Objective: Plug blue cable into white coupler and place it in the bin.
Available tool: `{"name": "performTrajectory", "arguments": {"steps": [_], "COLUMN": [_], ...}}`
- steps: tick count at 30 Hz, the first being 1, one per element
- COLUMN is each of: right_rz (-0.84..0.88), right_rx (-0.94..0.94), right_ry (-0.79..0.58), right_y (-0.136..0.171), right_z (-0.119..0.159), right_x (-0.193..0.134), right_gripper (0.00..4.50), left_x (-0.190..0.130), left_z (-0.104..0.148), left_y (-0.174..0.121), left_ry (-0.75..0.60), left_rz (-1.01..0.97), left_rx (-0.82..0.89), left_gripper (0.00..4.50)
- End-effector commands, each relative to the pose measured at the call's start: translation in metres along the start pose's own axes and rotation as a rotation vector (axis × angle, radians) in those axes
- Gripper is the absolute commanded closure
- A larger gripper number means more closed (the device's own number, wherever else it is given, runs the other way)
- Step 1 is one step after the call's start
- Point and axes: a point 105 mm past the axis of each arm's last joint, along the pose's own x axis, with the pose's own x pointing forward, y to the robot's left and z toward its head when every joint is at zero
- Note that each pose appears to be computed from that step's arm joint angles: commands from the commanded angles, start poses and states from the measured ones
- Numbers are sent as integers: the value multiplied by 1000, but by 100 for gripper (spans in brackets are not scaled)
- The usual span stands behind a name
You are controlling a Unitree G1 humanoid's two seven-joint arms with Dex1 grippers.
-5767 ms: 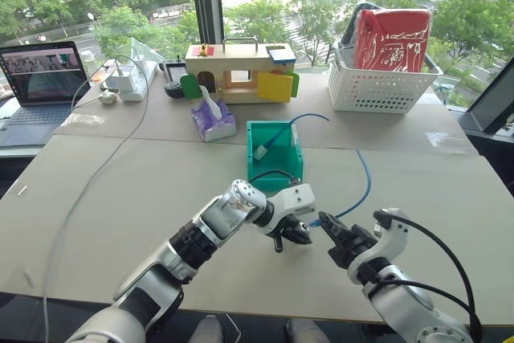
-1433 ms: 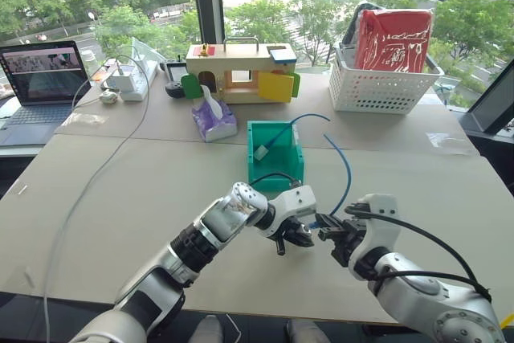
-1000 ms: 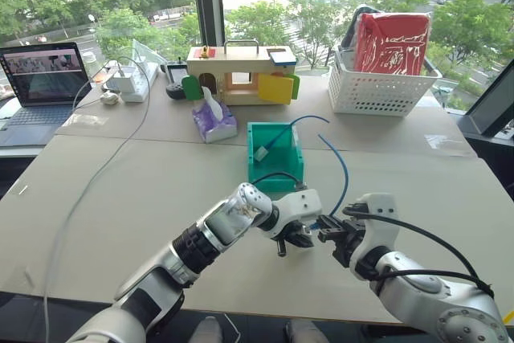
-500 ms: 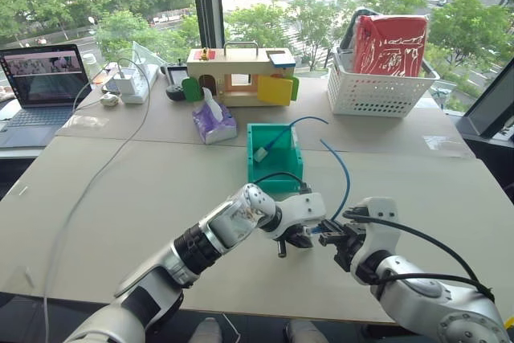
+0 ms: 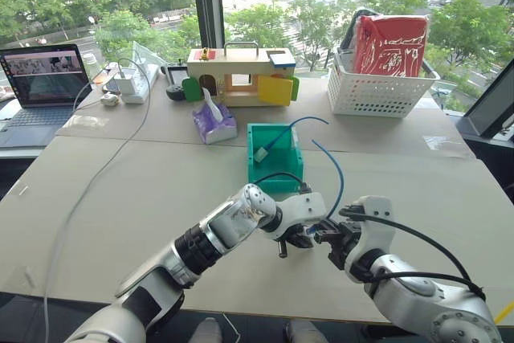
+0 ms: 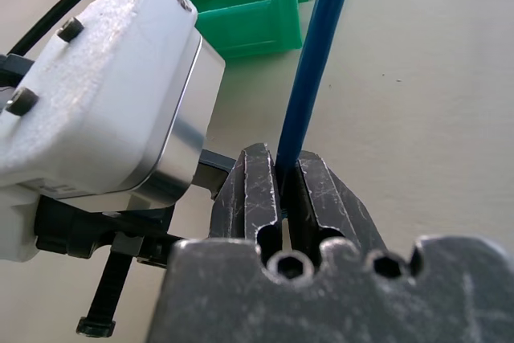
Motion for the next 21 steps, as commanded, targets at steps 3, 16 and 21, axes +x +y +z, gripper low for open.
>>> {"name": "performTrajectory", "arguments": {"steps": [3,16,21], "right_rz": [131,186,196], "right_rx": [103,162,121], "right_ry": [64,223,270], "right_y": [21,19,14], "right_z": [-13,-46,-55], "right_x": [-2,1,3], "right_gripper": [450,450,450], "left_x": [8,4,3], "left_z": [-12,-17,-18], "left_y": [-6,-10,-10], "left_ry": [43,29,27], "left_rz": [-16,-9,0], "left_rx": [-37,-99,-116], "left_gripper": [380,380,380]}}
